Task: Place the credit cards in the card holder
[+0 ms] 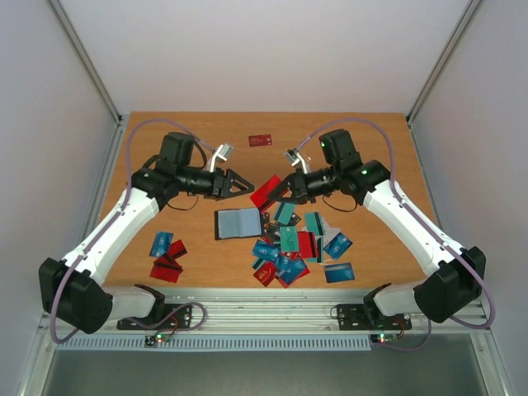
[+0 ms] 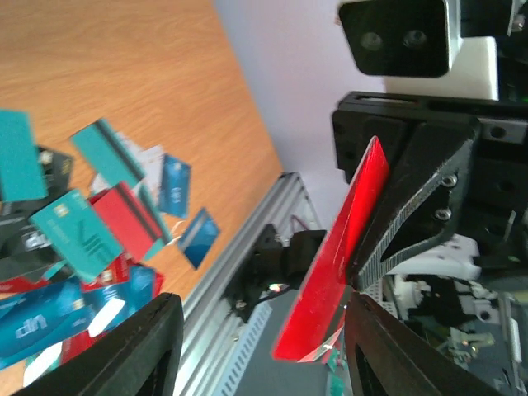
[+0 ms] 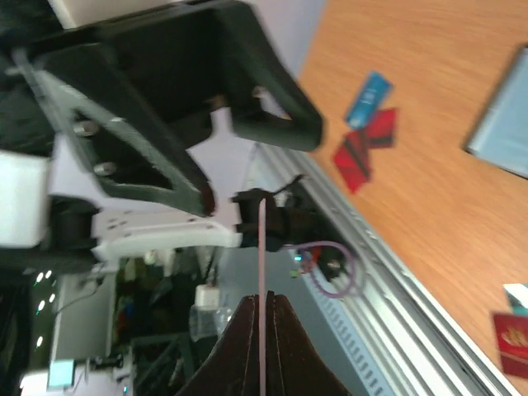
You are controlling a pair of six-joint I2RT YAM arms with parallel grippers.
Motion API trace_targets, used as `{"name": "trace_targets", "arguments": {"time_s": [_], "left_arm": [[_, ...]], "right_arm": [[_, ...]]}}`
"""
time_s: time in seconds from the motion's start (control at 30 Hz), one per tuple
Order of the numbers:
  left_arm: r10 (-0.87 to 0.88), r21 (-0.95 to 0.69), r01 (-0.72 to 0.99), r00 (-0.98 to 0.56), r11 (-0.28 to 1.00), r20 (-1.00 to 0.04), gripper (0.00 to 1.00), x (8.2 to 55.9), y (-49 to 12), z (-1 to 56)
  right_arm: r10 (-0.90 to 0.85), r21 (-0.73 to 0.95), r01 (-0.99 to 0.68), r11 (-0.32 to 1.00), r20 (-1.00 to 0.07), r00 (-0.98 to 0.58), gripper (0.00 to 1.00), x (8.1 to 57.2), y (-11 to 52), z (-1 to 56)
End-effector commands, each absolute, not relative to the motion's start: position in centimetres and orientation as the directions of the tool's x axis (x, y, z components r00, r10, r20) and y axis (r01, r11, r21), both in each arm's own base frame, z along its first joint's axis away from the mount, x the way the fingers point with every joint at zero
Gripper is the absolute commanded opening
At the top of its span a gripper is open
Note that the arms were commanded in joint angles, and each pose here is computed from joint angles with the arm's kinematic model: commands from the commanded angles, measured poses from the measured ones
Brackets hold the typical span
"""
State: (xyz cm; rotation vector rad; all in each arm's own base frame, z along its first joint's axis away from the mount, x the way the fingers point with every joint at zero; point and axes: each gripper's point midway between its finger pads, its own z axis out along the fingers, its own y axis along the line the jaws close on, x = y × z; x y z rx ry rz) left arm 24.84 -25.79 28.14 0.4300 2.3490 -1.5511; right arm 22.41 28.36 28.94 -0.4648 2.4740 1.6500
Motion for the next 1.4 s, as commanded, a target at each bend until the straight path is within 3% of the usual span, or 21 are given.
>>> {"name": "trace_targets", "arguments": {"time_s": [0.0,0.33,0.57,0.87,1.03,1.13,1.37], "left_arm": [[0.098,-0.849,0.508,-0.862,0.145,-0.498,0.54,23.3,-26.0,34.0],[0.158,-0.806,0.590,-0.792,-0.055,-0.590,0.35,21.2,-26.0,39.4],[0.219,-0.825,0.551,-0.796,-0.126,-0.565,0.29,19.4,-25.6,40.1],[0.257,-0.857,0.500,-0.818,-0.126,-0.515,0.28,18.1,-25.4,39.2],[0.261,-0.897,0.440,-0.861,-0.047,-0.436,0.27,17.8,-25.4,37.6],[0.273,-0.893,0.449,-0.862,0.025,-0.426,0.28,17.6,-25.2,36.1],[0.325,-0.875,0.483,-0.828,-0.001,-0.458,0.26,15.9,-25.7,35.7]], "right_arm": [[-0.273,0.873,-0.484,0.057,-0.452,-0.849,0.01,20.5,29.5,35.7],[-0.383,0.873,-0.481,-0.081,-0.473,-0.794,0.01,17.3,28.9,38.8],[-0.439,0.880,-0.468,-0.077,-0.451,-0.777,0.01,16.5,29.4,38.7],[-0.504,0.878,-0.478,-0.014,-0.419,-0.755,0.01,15.9,30.6,36.3],[-0.514,0.874,-0.486,-0.013,-0.423,-0.746,0.01,15.8,30.9,35.9],[-0.517,0.870,-0.493,-0.016,-0.430,-0.740,0.01,15.8,31.0,36.1],[-0.544,0.869,-0.496,0.005,-0.413,-0.730,0.01,15.7,31.7,35.2]]}}
